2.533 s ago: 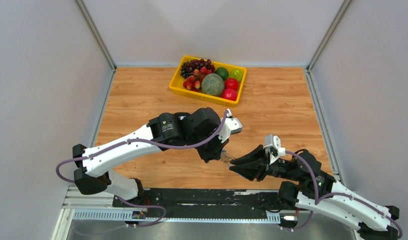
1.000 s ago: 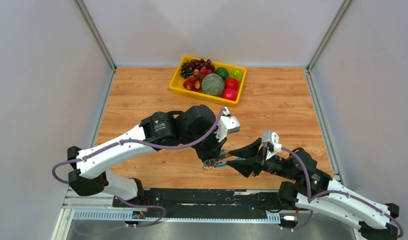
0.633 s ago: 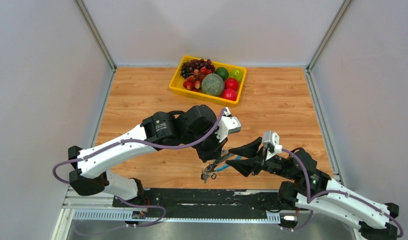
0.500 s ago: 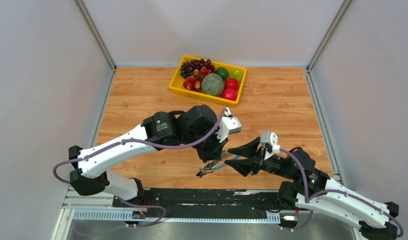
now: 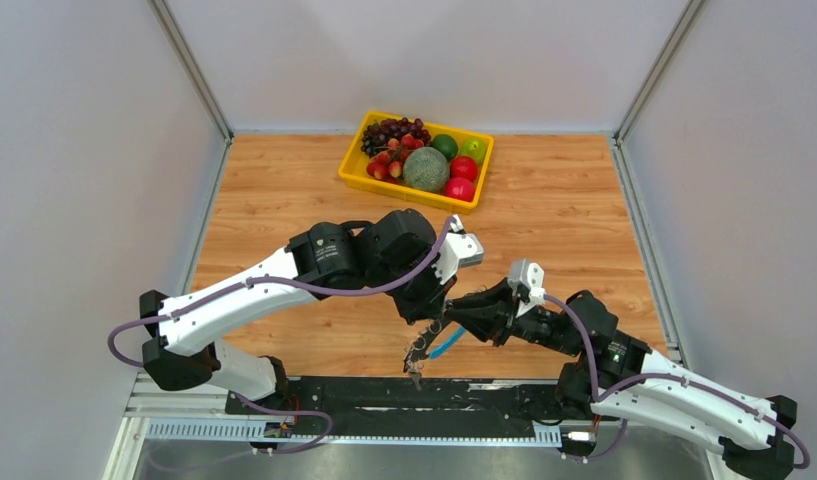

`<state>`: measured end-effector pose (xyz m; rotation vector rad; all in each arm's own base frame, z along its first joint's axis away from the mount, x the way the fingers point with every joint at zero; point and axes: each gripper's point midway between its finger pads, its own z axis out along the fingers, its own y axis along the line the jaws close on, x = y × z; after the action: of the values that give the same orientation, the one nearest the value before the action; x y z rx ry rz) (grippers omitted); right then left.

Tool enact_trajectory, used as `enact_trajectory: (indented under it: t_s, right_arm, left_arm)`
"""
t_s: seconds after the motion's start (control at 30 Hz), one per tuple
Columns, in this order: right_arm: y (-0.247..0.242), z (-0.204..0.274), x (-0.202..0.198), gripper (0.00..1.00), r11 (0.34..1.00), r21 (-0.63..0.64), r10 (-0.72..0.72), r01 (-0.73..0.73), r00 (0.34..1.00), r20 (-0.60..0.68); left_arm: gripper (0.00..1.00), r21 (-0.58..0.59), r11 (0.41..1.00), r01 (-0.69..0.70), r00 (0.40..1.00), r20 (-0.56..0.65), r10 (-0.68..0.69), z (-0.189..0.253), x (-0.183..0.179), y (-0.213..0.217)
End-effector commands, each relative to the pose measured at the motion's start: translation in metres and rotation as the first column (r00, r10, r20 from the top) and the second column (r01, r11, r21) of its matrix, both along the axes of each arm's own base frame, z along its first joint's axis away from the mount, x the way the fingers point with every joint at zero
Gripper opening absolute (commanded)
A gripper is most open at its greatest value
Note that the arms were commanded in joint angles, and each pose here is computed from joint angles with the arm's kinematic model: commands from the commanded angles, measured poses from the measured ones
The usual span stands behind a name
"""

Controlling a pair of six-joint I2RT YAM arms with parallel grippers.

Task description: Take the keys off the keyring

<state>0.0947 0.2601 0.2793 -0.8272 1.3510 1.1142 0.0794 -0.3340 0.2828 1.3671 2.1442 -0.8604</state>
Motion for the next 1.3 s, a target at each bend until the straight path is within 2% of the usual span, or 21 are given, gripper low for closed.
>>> enact_trajectory:
  t_s: [0.0,0.1,0.17,0.33,0.6,0.87,1.27]
  right_arm:
    - [-0.004,0.012,0.010,0.19,0.998,0.018,-0.058,0.057,0.998,0.034]
    - [-0.005,0.012,0.011,0.05,0.998,0.015,-0.065,0.064,0.997,0.035]
    - [-0.006,0.013,0.011,0.00,0.998,0.013,-0.065,0.064,0.997,0.037]
    - [-0.008,0.015,0.007,0.00,0.998,0.027,-0.051,0.050,0.998,0.037]
    - [-0.011,0.016,0.000,0.00,0.999,0.028,-0.027,0.026,0.999,0.030]
    - [-0.019,0.035,0.002,0.00,0.996,0.076,-0.056,0.051,0.996,0.066]
    - [-0.016,0.048,0.002,0.00,0.991,0.132,-0.053,0.034,0.989,0.141]
  left_arm:
    - [0.00,-0.118,0.992,0.032,0.999,0.023,-0.030,0.034,-0.003,-0.013]
    - [0.00,-0.119,0.993,0.027,0.999,0.027,-0.024,0.035,-0.002,-0.013]
    - [0.00,-0.117,0.993,0.017,0.999,0.029,-0.013,0.035,0.000,-0.012]
    - [0.00,-0.093,0.995,-0.039,0.999,0.024,0.041,0.030,0.011,-0.006]
    - [0.00,-0.119,0.983,-0.139,0.990,-0.042,0.135,0.021,0.038,0.008]
    - [0.00,-0.080,0.986,-0.148,0.983,-0.124,0.137,-0.012,0.045,0.010]
    - [0.00,-0.118,0.993,-0.009,0.966,-0.258,-0.022,-0.026,0.025,-0.010]
